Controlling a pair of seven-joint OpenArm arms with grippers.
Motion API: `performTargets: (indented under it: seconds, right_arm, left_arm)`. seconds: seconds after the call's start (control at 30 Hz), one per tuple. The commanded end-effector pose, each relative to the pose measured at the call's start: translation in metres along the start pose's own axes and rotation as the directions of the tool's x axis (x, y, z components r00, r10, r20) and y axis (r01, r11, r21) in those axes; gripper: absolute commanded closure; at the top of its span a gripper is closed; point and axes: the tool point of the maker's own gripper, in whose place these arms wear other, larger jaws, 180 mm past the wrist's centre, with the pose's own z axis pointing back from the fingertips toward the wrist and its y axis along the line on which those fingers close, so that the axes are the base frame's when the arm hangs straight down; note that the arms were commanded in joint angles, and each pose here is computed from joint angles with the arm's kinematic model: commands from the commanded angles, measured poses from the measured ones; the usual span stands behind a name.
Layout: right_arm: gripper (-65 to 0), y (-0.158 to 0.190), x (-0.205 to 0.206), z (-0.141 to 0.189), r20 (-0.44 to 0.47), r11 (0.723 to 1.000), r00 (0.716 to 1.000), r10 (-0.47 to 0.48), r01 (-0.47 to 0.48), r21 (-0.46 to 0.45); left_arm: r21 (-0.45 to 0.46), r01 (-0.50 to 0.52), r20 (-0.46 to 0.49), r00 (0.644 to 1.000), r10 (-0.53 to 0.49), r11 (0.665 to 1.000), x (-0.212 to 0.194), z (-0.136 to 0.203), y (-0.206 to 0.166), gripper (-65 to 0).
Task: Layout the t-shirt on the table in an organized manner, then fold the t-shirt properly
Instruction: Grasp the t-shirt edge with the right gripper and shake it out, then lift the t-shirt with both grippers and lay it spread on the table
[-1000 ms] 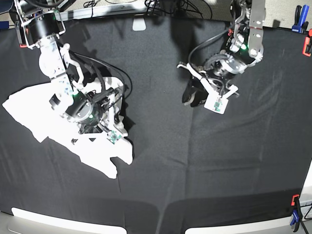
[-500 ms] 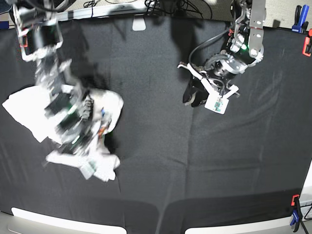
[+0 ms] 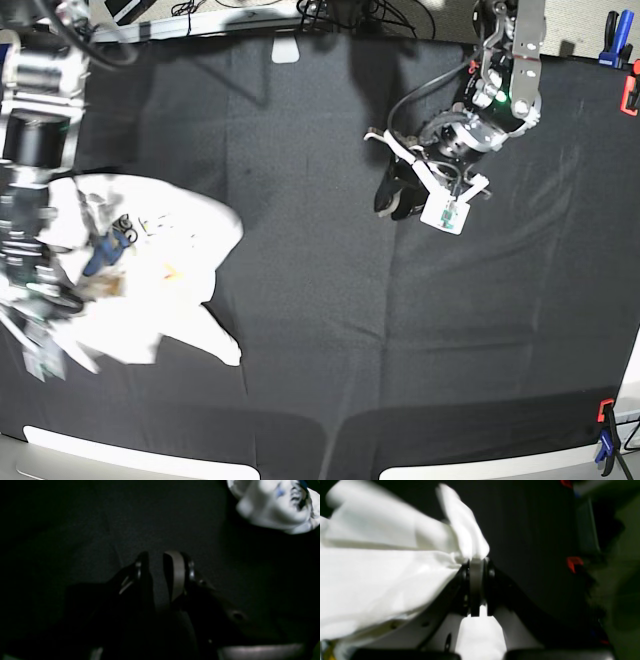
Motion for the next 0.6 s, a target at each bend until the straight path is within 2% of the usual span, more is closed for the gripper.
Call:
performTargets:
  seconds: [0.0, 0.17, 0.3, 0.37, 0.47, 0.57]
  right_arm:
    - [0.0, -0.039, 0.020, 0.005, 0.063, 0.997, 0.998, -0.023, 0.027, -0.073]
    - [0.0, -0.089, 0.009, 0.013, 0.042, 0.988, 0.997, -0.067, 0.073, -0.138]
    - [0.0, -0.104, -0.002, 0.017, -0.016, 0.985, 0.997, -0.080, 0.076, -0.155]
    - [0.0, -0.102, -0.002, 0.017, -0.014, 0.987, 0.996, -0.087, 0.084, -0.134]
    - [0.0, -0.074, 0.013, 0.019, 0.037, 0.994, 0.994, -0.102, 0.101, 0.041]
    - [0.0, -0.035, 0.040, 0.036, 0.116, 0.966, 0.989, -0.093, 0.061, 0.253]
  left_arm:
    - [-0.022, -0.015, 0.069, 0.997, 0.016, 1.000, 0.018, 0.000, -0.004, -13.0]
    - [-0.087, -0.068, 0.148, 0.986, 0.080, 0.994, 0.036, -0.002, -0.018, -13.0]
    - [-0.145, -0.084, 0.196, 0.974, 0.112, 0.986, 0.053, -0.011, -0.040, -13.0]
    - [-0.169, -0.092, 0.216, 0.968, 0.128, 0.981, 0.062, -0.015, -0.049, -13.0]
    - [-0.188, -0.091, 0.245, 0.960, 0.136, 0.978, 0.076, -0.021, -0.056, -13.0]
    - [-0.213, -0.061, 0.249, 0.962, 0.115, 0.975, 0.085, -0.026, -0.064, -13.0]
